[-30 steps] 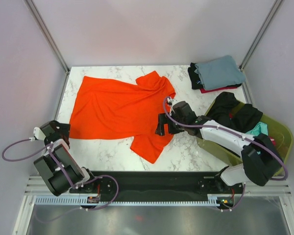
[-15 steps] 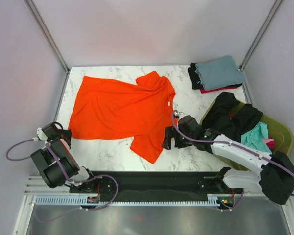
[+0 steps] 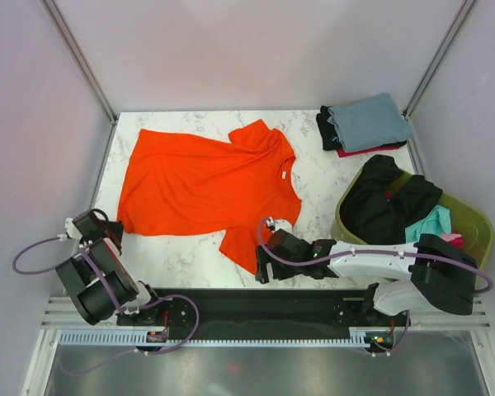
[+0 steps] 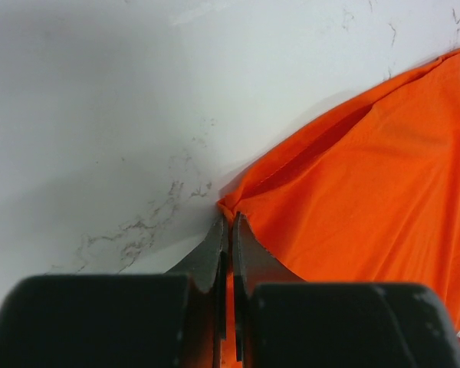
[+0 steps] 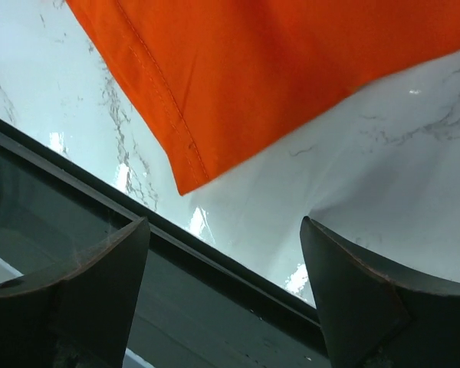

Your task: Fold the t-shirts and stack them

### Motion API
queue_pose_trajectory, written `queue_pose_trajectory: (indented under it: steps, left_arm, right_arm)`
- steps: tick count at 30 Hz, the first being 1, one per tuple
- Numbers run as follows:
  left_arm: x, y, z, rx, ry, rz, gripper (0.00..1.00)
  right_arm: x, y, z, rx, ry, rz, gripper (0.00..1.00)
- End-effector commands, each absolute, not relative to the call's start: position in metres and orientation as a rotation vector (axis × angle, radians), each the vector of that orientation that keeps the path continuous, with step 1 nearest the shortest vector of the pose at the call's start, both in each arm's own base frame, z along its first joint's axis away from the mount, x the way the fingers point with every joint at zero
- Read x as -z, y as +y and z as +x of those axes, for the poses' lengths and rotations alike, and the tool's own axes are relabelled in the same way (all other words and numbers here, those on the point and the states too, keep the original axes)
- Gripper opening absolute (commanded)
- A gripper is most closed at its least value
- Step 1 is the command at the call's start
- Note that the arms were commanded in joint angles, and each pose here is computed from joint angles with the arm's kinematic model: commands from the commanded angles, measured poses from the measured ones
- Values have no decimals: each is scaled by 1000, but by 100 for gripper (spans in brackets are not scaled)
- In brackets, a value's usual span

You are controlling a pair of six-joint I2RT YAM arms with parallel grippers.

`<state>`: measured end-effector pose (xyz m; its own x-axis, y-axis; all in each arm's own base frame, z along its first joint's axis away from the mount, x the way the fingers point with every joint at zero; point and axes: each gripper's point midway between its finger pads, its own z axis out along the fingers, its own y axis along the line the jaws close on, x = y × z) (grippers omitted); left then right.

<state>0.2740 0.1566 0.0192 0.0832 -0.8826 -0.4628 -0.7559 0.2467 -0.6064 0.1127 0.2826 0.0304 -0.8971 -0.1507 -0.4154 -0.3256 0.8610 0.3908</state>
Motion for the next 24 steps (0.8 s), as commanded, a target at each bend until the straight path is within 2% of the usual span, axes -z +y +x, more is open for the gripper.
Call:
queue_pose_trajectory:
  steps: [1, 8, 11, 13, 17, 18, 20, 22, 23, 24]
  left_arm:
    - [-16, 152, 264, 170, 1728, -1521, 2]
    - [-18, 150, 261, 173, 1714, -1528, 2]
    - [-19, 148, 262, 186, 1712, -1526, 2]
    - [-19, 148, 263, 188, 1710, -1529, 2]
    - [-19, 148, 264, 192, 1713, -1528, 2]
    - [-19, 148, 263, 191, 1712, -1526, 2]
    - [-19, 148, 263, 190, 1712, -1529, 2]
    - [-19, 148, 263, 187, 1712, -1529, 2]
    - [-19, 148, 263, 187, 1713, -1525, 2]
    - [-20, 149, 264, 189, 1709, -1525, 2]
  right_arm:
    - [-33, 301, 123, -681, 2613, -283, 88]
    - [-17, 316, 121, -635, 2650, -349, 79]
    - [-7, 312, 117, -601, 2679, -347, 69]
    - [-1, 309, 116, -580, 2695, -334, 57]
    - [9, 296, 118, -474, 2705, -324, 43]
    - [11, 295, 119, -455, 2704, -329, 33]
    - [22, 285, 119, -371, 2716, -357, 25]
    - [30, 277, 122, -293, 2714, -381, 12]
    - [39, 272, 121, -248, 2729, -387, 0]
    - [44, 268, 120, -224, 2737, -395, 0]
